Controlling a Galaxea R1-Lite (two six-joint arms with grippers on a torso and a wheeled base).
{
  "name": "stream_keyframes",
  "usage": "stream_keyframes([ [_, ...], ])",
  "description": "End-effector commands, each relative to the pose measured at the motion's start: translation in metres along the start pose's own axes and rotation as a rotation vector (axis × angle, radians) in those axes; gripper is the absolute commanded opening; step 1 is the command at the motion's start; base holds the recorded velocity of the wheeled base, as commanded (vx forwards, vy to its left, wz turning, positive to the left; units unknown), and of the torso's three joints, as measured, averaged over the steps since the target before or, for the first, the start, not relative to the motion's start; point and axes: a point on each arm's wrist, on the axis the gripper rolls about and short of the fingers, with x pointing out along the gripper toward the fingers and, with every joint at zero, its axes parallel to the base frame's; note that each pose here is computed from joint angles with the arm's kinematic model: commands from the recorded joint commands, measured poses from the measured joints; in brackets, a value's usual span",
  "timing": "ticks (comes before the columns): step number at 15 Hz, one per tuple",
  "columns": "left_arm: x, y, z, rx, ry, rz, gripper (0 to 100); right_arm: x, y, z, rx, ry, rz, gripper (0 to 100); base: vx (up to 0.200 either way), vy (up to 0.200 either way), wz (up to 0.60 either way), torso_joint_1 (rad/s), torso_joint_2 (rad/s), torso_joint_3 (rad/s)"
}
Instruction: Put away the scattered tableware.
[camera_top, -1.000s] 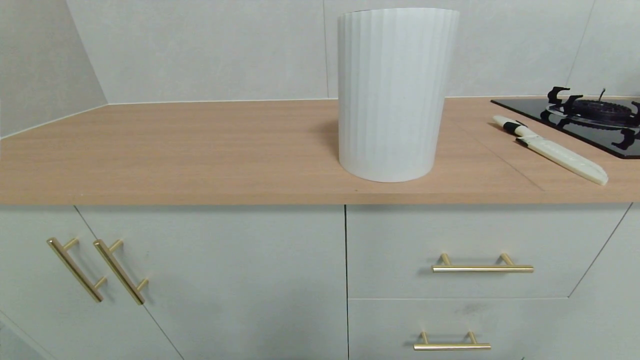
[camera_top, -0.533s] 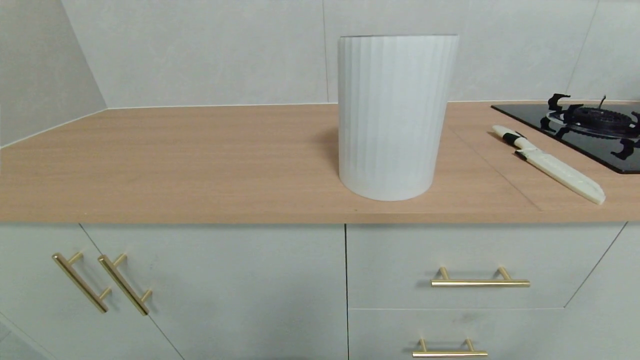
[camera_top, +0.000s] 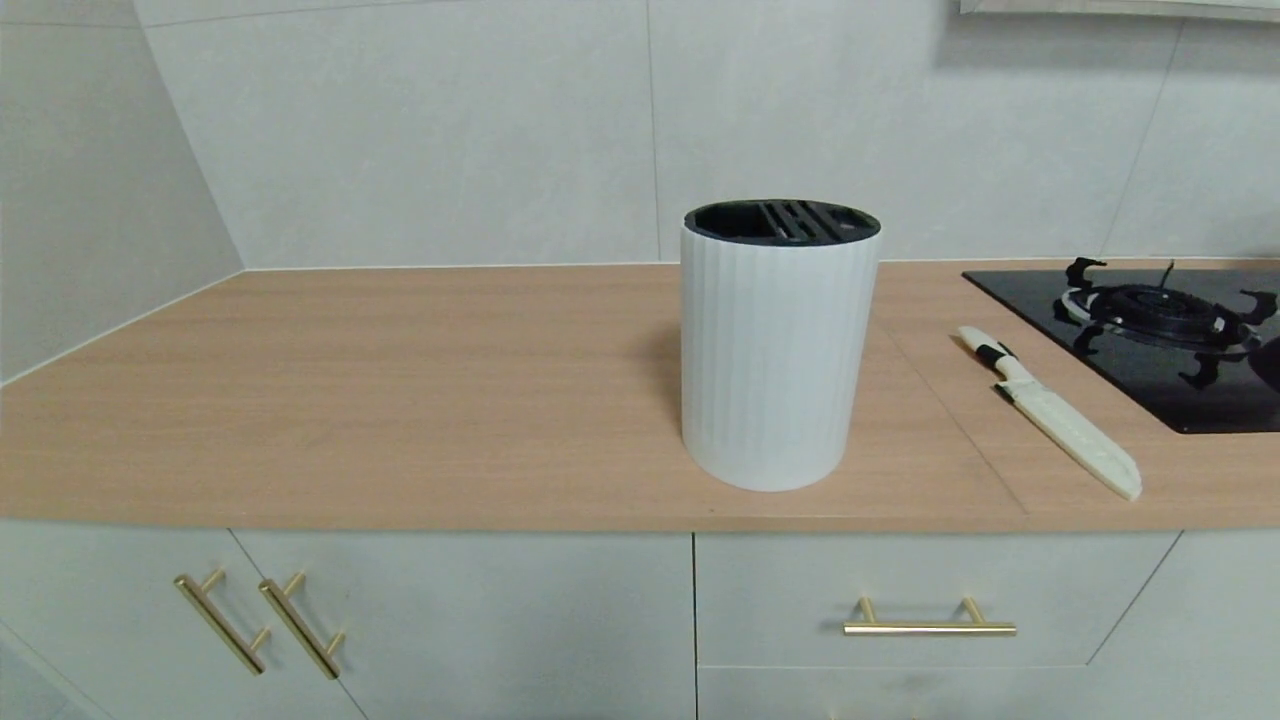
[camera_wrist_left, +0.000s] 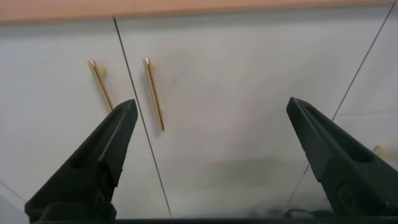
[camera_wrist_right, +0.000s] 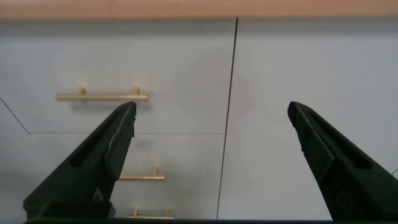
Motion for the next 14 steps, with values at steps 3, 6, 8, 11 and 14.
stream_keyframes([
  [3,0.0000,0.0000,0.0000,0.000,0.000,0.000,100,0.0000,0.0000,0.0000,-0.001,0.000,0.000,100,0.000,0.000,0.00,0.196,-0.48,-0.282],
  [6,0.0000,0.0000,0.0000,0.000,0.000,0.000,100,0.0000,0.0000,0.0000,-0.001,0.000,0.000,100,0.000,0.000,0.00,0.216,-0.49,-0.274],
  [8,0.0000,0.0000,0.0000,0.000,0.000,0.000,100,0.0000,0.0000,0.0000,-0.001,0.000,0.000,100,0.000,0.000,0.00,0.224,-0.51,-0.283],
  [11,0.0000,0.0000,0.0000,0.000,0.000,0.000,100,0.0000,0.0000,0.0000,-0.001,0.000,-0.001,100,0.000,0.000,0.00,0.232,-0.52,-0.281],
  [14,0.0000,0.0000,0.0000,0.000,0.000,0.000,100,0.0000,0.0000,0.0000,-0.001,0.000,0.000,100,0.000,0.000,0.00,0.246,-0.54,-0.292],
])
